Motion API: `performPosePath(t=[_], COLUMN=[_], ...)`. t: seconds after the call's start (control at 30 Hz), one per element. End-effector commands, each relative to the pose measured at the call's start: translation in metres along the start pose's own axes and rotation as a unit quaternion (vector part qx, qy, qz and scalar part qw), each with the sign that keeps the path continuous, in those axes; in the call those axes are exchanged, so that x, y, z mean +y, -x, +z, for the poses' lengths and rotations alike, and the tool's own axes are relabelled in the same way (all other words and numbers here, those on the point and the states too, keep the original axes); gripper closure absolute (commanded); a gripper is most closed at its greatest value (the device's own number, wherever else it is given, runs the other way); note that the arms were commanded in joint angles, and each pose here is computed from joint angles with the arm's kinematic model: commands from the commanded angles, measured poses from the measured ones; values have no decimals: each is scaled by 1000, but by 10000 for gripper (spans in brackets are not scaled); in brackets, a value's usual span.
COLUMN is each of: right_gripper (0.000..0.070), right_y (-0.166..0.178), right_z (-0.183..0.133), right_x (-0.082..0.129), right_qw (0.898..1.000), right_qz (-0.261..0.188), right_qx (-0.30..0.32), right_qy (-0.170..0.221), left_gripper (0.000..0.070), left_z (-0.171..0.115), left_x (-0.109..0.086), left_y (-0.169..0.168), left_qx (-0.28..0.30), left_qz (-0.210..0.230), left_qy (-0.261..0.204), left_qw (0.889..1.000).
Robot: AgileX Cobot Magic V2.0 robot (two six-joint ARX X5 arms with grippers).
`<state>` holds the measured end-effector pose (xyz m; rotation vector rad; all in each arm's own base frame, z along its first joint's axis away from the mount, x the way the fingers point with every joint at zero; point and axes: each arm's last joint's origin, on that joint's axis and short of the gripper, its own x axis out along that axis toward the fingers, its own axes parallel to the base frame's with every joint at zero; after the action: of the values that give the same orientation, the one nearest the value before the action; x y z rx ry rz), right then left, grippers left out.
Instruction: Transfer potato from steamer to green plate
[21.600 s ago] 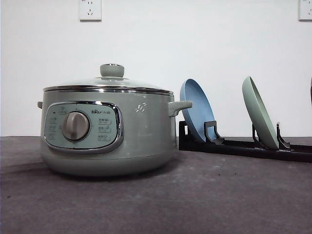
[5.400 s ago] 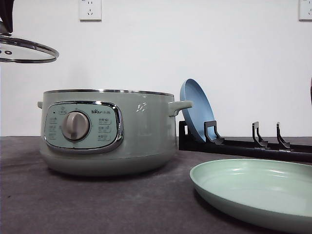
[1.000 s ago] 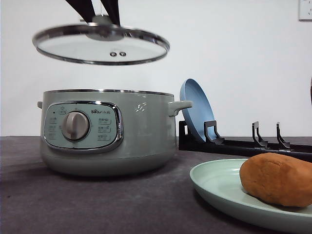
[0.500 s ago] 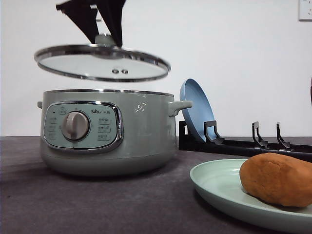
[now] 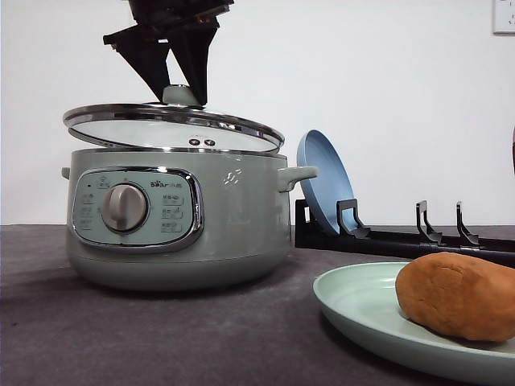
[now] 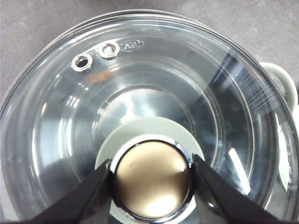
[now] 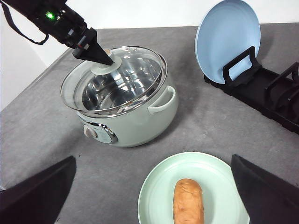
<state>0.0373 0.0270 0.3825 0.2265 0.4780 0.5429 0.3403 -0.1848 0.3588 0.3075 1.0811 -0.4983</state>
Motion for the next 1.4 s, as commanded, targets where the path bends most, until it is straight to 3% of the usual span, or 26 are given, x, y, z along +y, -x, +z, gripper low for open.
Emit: performPosePath(t=[0.0,0.5,0.67,1.37], right_gripper=[15,15,15,15], right_y=[3,3,3,3], right_z=[3,3,3,3], right_x=[2,2,2,2], right_qw=[1000,1000,1000,1000], right_qz=[5,5,5,5], right_qx=[-8,-8,-8,-8], right_qy=[4,3,3,4], left_gripper=[700,700,700,700], left_z=[7,12,10,13], left_x=[-2,-1,-2,-1], left_y=[-6,-31,-43,-44], left_qx=[-9,6,31,16], left_qz=[-1,-2,-32,-31], left_qy=[-8,-13,-7,-30], left_qw=[1000,1000,999,999])
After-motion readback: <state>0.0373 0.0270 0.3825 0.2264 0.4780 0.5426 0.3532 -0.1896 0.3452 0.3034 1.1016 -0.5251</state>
